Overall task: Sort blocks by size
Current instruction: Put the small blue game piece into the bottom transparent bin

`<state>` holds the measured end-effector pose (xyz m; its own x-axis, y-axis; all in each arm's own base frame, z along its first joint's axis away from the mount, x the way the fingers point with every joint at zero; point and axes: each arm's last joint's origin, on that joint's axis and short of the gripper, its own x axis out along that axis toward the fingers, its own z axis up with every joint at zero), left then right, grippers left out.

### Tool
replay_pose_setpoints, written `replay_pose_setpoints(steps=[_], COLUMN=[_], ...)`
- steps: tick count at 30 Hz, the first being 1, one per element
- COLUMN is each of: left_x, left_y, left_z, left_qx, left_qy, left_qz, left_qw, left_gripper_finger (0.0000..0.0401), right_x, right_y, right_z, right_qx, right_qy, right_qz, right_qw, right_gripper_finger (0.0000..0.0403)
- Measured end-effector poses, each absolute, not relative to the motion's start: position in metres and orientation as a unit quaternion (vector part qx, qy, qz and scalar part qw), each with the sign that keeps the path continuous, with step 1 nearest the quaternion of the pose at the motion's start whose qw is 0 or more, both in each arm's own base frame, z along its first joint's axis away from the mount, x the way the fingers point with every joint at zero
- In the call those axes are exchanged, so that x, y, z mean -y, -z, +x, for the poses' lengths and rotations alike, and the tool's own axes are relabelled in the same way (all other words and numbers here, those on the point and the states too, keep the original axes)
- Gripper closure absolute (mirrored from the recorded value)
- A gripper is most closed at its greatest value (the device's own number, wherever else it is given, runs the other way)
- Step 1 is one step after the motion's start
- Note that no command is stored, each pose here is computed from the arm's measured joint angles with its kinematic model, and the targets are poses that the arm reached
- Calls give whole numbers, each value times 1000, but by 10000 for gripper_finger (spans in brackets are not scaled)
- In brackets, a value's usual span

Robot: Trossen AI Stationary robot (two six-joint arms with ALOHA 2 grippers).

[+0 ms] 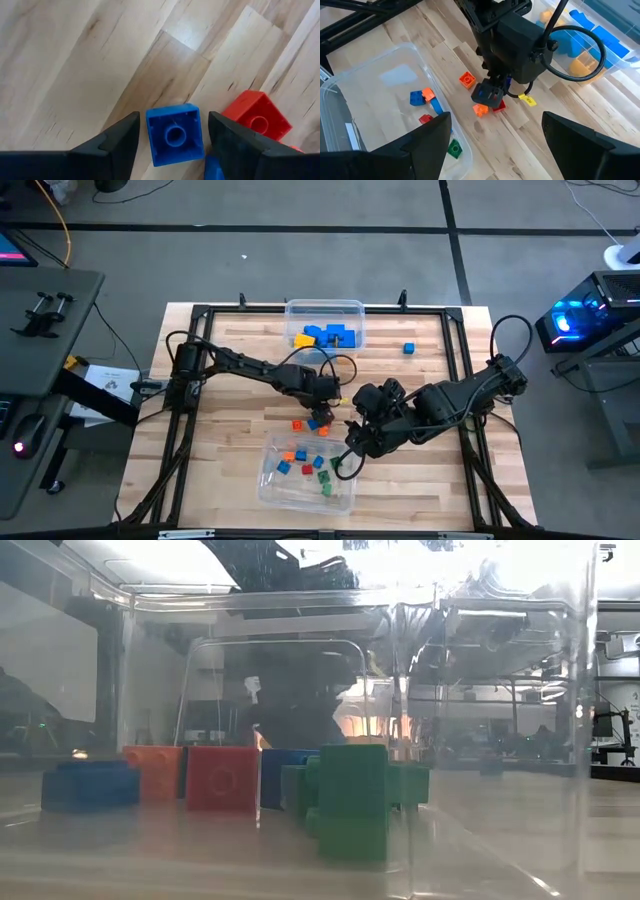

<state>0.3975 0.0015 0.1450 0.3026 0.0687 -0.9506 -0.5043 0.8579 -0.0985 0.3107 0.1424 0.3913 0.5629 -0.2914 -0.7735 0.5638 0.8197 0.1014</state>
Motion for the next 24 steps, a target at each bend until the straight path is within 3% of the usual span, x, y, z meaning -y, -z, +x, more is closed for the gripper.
replay_pose_setpoints(steps=[4,9,13,18,24], left_x=[-1,2,-3,-17,22], left_y=[-145,-147,-166,-234,-318], left_z=[397,397,390,369,317], left_qx=[-564,-569,-569,-504,-407], left_qy=[-176,-153,-135,-122,31], left_qz=[-186,-165,-155,-127,-72], left_qw=[785,791,797,845,910], left_gripper_finger=[226,322,327,327,327], right_x=[-142,-142,-142,-142,-142], right_y=[-391,-391,-391,-391,-390], right_z=[311,311,311,311,309], right_qx=[-397,-399,-400,-401,-416], right_qy=[246,244,242,239,235], right_qz=[171,166,161,149,134], right_qw=[867,868,869,872,868], right_gripper_finger=[96,96,96,96,96])
